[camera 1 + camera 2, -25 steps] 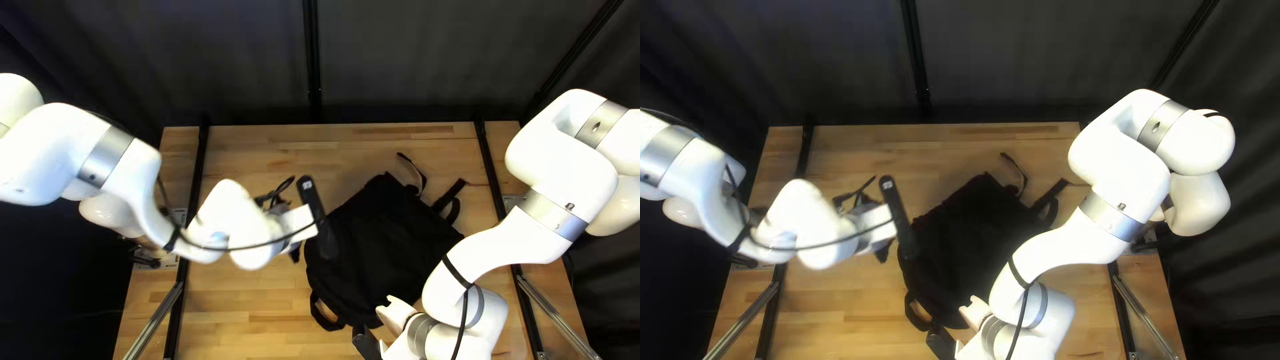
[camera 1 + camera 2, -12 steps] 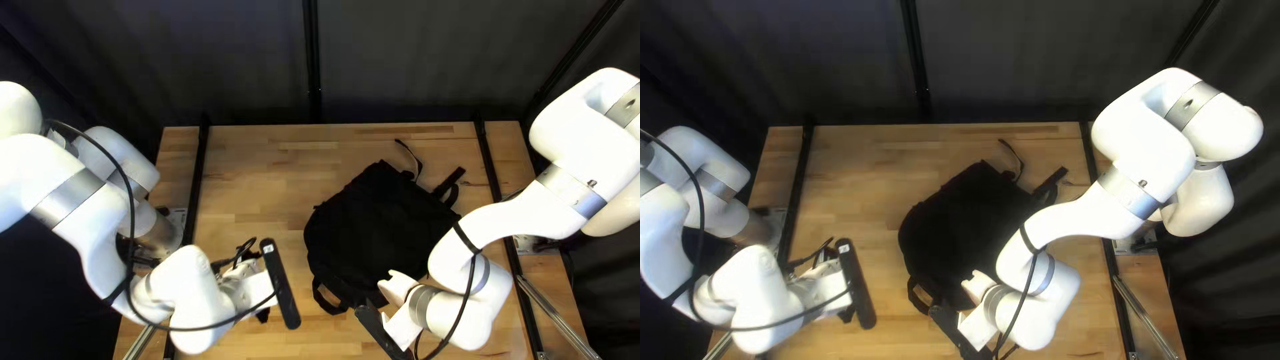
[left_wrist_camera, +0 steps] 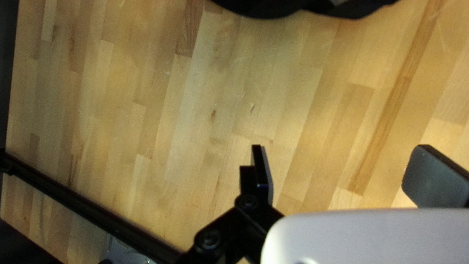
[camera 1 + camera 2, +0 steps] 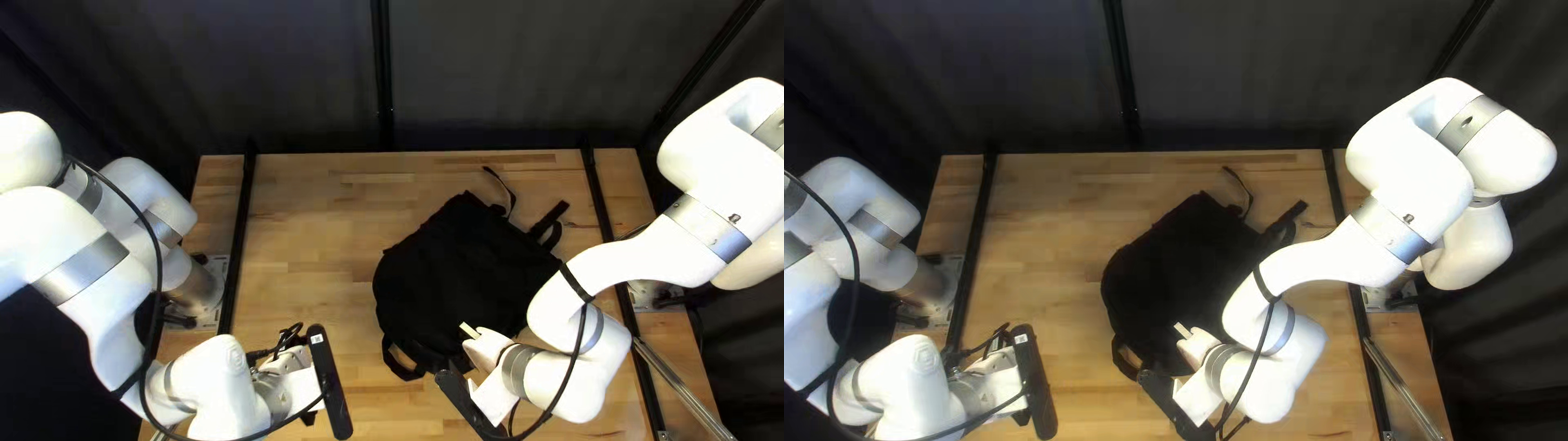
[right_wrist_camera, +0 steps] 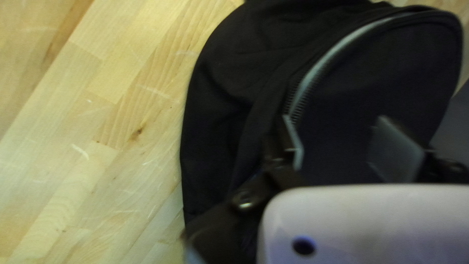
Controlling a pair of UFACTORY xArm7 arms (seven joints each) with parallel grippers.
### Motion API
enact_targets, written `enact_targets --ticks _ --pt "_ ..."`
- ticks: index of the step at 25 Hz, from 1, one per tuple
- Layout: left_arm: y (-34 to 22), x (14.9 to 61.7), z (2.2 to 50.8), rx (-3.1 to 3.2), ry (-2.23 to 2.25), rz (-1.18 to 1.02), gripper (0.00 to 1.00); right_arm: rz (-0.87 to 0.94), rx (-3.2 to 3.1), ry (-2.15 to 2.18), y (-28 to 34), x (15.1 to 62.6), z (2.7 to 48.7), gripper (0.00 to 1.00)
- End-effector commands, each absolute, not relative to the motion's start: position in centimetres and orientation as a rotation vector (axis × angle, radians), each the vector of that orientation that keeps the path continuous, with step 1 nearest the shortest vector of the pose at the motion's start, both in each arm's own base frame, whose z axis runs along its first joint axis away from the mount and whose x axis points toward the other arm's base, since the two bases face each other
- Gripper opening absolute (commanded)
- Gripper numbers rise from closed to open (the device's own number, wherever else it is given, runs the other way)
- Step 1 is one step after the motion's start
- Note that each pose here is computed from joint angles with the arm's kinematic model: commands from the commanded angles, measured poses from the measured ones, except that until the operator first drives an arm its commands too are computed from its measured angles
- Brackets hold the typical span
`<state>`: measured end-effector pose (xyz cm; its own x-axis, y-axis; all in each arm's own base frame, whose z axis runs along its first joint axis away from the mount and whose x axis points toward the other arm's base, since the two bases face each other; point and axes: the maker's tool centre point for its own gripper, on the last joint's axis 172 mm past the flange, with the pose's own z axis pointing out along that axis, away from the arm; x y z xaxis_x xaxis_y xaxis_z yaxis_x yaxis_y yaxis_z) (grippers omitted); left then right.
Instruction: Remove a lunch box from a kids backpack
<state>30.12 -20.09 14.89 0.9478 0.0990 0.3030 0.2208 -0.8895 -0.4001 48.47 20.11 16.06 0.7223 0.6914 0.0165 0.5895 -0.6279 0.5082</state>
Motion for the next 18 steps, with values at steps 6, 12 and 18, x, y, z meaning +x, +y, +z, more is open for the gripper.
enact_targets --ticks 6,12,18 --pt "-20.3 30.6 16.0 -2.671 -0.150 -0.324 1.00 0.290 2.523 0.904 19.8 50.6 13.7 1.00" --pt "-20.0 30.1 15.5 -2.670 -0.133 -0.305 1.00 0.271 2.554 0.839 20.3 52.7 13.0 0.64" --pt "-20.2 29.5 15.4 -2.667 -0.124 -0.298 1.00 0.252 2.562 0.817 20.0 52.6 12.8 0.00"
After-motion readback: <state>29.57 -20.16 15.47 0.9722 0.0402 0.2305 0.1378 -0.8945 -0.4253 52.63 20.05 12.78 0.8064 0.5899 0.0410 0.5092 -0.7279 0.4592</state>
